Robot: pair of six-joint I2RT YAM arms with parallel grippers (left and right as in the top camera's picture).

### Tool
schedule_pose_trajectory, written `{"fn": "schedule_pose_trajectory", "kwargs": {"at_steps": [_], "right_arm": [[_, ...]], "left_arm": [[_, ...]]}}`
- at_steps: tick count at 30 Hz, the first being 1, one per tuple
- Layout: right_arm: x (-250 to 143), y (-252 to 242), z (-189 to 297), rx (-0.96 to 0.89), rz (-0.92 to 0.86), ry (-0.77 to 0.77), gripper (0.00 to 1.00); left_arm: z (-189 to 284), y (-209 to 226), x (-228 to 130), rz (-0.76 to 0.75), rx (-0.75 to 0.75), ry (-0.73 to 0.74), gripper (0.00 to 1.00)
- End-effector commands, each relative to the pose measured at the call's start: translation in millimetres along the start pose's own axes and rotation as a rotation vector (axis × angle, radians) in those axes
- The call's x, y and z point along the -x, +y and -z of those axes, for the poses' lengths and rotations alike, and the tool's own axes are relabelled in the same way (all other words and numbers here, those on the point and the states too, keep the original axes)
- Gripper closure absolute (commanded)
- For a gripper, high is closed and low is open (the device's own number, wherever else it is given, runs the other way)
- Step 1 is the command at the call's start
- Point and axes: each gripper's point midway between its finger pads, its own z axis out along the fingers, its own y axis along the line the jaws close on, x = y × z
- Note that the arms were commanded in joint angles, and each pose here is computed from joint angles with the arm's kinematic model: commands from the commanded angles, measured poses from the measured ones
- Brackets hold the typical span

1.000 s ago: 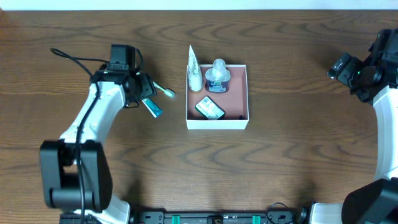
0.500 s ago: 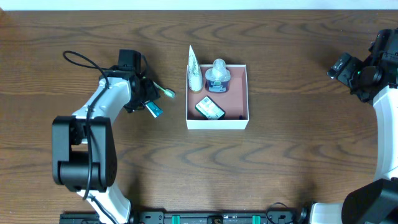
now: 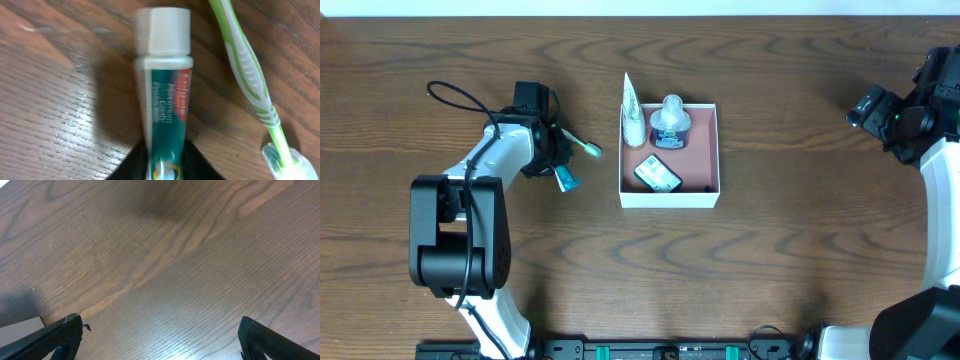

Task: Pack container
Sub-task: 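Move left gripper back to the Colgate toothpaste tube and grasp it, then carry the toothpaste tube with left gripper into the box and release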

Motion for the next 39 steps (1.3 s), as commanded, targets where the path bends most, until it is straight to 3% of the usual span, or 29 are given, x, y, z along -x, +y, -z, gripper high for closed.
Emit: {"fn": "schedule_pose_trajectory", "kwargs": {"at_steps": [1,4,10,20,26,31,36,39], "right_arm": [[1.0,-2.8,-1.7,-0.013,-0.008,0.000,0.01],[1.0,-2.8,-1.7,-0.013,-0.008,0.000,0.01],[0.9,-2.6,-1.7,-0.013,-0.007,0.000,0.01],[0.9,-2.6,-1.7,-0.013,-0.007,0.000,0.01],[1.0,-2.8,-1.7,-0.013,-0.008,0.000,0.01],[0.9,-2.6,-1.7,-0.013,-0.007,0.000,0.01],[1.0,-2.8,-1.7,-0.013,-0.008,0.000,0.01],[1.0,-2.8,-1.7,-0.013,-0.008,0.000,0.01]], "left_arm": [[-9.4,7.7,-6.8,-0.007,0.027,0.033,0.89],[-9.1,9.9,-10.5,-0.032,0.035,0.049,0.94],[12.3,4.9,-4.2,-0.078,0.027,0.038,0.94],[155.4,-35.1,37.5,-0.277,-0.105,-0.217,0.94],[250.5,-88.2,7.3,-0.591,-0.334,-0.409,0.94],[304.3,-137.1,-51.1,-1.054,-0.422,-0.572,0.94],[309.3,-174.1,-107.8,-1.445,-0.464,-0.617,0.94],[296.6,-188.6,-122.8,-1.540,-0.450,-0.602,0.94]]}}
